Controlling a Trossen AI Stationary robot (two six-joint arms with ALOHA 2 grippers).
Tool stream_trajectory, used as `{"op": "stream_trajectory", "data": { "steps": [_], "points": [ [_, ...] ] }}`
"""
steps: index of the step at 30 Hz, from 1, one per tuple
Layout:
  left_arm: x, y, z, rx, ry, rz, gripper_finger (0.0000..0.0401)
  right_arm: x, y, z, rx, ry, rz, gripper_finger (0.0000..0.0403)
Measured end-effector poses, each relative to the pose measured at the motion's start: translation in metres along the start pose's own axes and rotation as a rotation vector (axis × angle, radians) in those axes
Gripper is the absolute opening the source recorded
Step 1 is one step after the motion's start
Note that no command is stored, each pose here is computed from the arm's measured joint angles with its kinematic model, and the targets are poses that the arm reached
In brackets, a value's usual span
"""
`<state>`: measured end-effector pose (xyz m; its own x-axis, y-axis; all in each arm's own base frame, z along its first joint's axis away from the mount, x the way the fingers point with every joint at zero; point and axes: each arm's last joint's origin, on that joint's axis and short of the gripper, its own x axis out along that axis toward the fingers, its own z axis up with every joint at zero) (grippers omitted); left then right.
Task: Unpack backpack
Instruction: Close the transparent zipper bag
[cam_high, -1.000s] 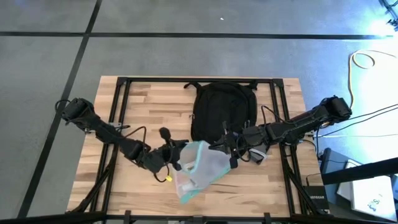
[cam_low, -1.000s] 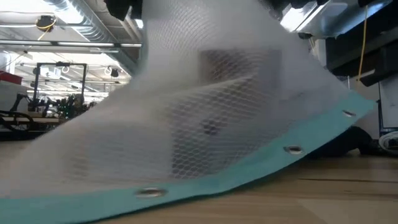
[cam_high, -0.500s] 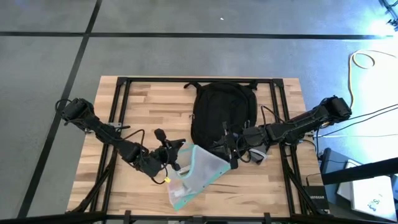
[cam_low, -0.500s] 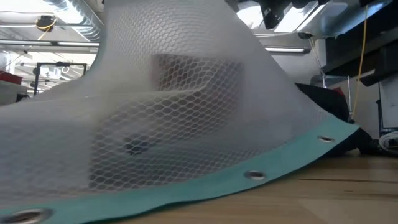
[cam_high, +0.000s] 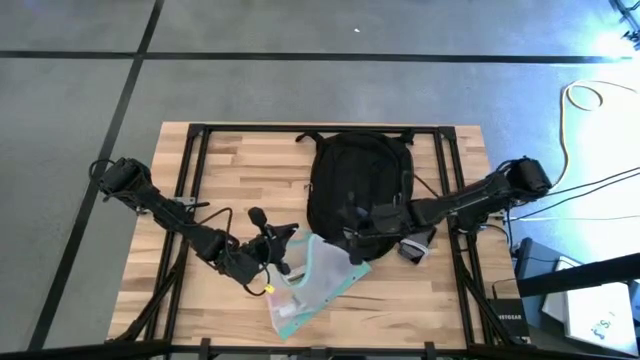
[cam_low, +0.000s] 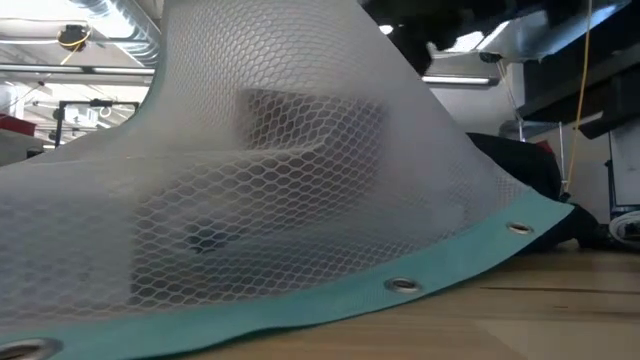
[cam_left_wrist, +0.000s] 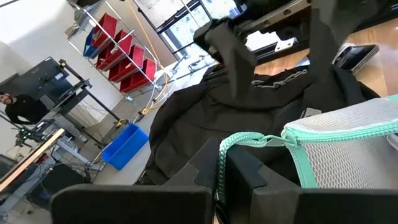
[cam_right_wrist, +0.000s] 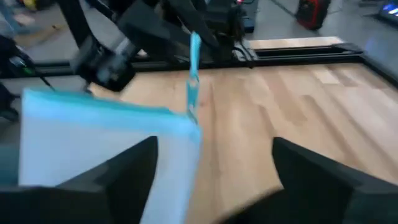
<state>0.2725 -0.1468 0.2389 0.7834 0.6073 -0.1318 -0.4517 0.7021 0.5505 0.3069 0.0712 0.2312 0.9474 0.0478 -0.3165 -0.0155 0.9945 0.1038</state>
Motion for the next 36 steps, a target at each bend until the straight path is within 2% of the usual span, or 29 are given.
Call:
{"op": "stream_trajectory", "data": {
  "steps": [4,7,10,19,27,29,32,36],
  "points": [
    [0.000,0.000,0.000,-0.003,-0.001,-0.001,0.0000,0.023,-0.008,0.005,0.120,0.075,0.093,0.0312],
    [0.000,0.000,0.000,0.000,0.000,-0.001,0.0000,0.036,-0.017,0.005,0.147,0.130,0.062,0.0295],
    [0.000,0.000,0.000,0.002,0.001,-0.001,0.0000,0.043,-0.024,0.015,0.200,0.115,0.092,0.0275],
    [-0.001,-0.001,0.000,0.006,0.000,-0.004,0.0000,0.044,-0.022,0.008,0.215,0.226,0.186,0.0233],
    [-0.001,0.000,0.000,0.003,0.000,-0.003,0.0000,0.044,-0.021,0.012,0.215,0.190,0.198,0.0224],
    [-0.001,0.000,0.000,0.003,0.000,-0.003,0.0000,0.044,-0.021,0.012,0.209,0.192,0.204,0.0215],
    [-0.001,0.000,0.000,0.005,0.000,-0.003,0.0000,0.044,-0.017,0.011,0.190,0.203,0.277,0.0198],
    [-0.001,0.000,0.000,0.003,0.000,-0.003,0.0000,0.043,-0.014,0.011,0.178,0.199,0.288,0.0181]
  ]
}}
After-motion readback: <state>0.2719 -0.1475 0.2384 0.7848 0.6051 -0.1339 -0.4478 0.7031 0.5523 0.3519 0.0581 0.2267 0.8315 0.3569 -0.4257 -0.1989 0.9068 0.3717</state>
